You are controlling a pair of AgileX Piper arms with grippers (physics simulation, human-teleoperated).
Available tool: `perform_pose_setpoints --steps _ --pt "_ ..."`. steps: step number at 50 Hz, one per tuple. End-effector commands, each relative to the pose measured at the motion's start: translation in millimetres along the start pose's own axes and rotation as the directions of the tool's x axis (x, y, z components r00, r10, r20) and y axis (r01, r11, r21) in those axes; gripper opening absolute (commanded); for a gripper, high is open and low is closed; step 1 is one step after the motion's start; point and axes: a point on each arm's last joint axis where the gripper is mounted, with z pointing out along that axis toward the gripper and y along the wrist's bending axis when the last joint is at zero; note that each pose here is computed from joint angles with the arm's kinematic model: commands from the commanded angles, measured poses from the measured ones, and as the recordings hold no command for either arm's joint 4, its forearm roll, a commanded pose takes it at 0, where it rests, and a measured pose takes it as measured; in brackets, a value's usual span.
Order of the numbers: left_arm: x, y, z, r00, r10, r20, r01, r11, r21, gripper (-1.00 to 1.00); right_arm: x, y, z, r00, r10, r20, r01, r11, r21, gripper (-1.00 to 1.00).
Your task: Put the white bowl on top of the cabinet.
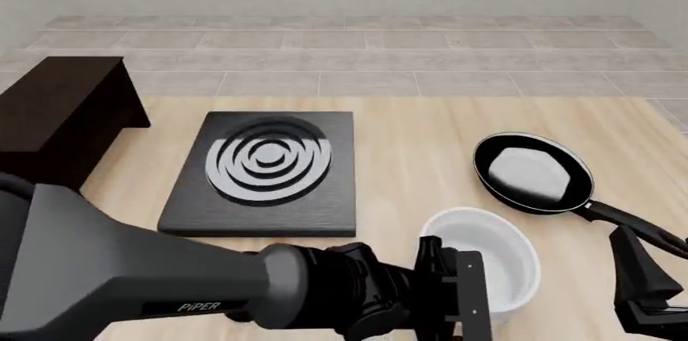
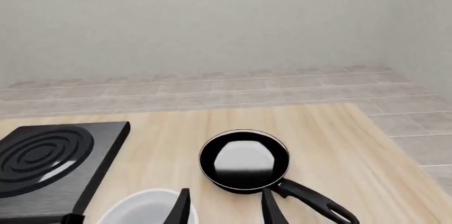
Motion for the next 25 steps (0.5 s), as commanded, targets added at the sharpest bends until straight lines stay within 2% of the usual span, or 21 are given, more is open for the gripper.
perform_pose_setpoints --steps 1,6,8,9,18,21,25 --pt "19.2 -2.7 13 0.996 -0.074 -0.057 0.075 0.997 0.019 1.00 0 0 0 1.000 0.003 -0.001 -0.003 1.000 0.000 1.00" --pt "18.7 1.7 8 0.997 -0.065 -0.046 0.065 0.998 0.006 1.00 0 0 0 1.000 0.003 -0.002 -0.003 1.000 0.000 1.00" --pt "19.7 0.1 9 0.998 -0.039 -0.050 0.040 0.999 0.012 1.00 0 0 0 1.000 0.003 -0.002 -0.003 1.000 0.000 1.00" --pt "17.2 1.3 6 0.998 -0.041 -0.046 0.041 0.999 0.010 -1.00 0 0 0 1.000 0.004 -0.002 -0.004 1.000 0.000 1.00" --pt "6.4 6.5 -5 1.000 -0.003 -0.014 0.003 1.000 -0.007 -1.00 0 0 0 1.000 0.004 -0.002 -0.004 1.000 0.000 1.00" --pt "4.5 13.2 -10 1.000 0.014 -0.004 -0.014 1.000 -0.024 -1.00 0 0 0 1.000 0.005 -0.002 -0.005 1.000 -0.001 1.00" --pt "-7.3 18.8 -18 1.000 0.027 0.012 -0.026 0.999 -0.031 -1.00 0 0 0 1.000 0.004 0.000 -0.004 1.000 0.002 1.00"
